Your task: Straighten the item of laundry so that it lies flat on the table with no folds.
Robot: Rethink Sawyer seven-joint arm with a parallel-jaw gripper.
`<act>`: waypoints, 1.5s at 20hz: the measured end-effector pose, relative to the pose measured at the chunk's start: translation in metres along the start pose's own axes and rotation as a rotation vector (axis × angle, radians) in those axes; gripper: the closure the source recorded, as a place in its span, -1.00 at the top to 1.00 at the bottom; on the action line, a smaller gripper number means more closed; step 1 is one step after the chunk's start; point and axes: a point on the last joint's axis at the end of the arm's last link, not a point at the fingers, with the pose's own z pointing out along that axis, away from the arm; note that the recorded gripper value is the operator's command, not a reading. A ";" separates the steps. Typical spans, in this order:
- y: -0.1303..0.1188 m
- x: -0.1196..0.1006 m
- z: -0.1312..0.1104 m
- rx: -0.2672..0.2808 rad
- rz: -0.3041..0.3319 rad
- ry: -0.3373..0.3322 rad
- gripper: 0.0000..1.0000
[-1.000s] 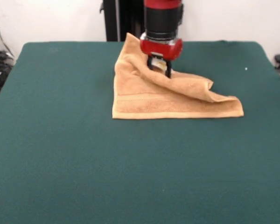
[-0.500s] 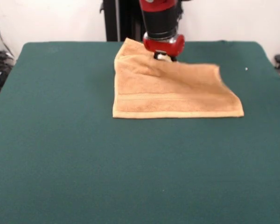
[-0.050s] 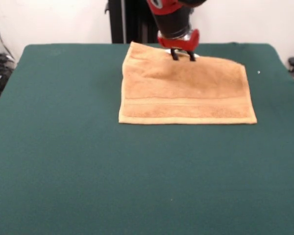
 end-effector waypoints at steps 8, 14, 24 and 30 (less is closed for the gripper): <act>-0.016 0.018 0.011 0.002 0.025 0.135 1.00; -0.017 0.018 0.011 0.000 0.029 0.138 1.00; -0.018 0.016 0.010 -0.007 0.039 0.137 1.00; -0.028 0.007 0.006 -0.032 0.080 0.131 1.00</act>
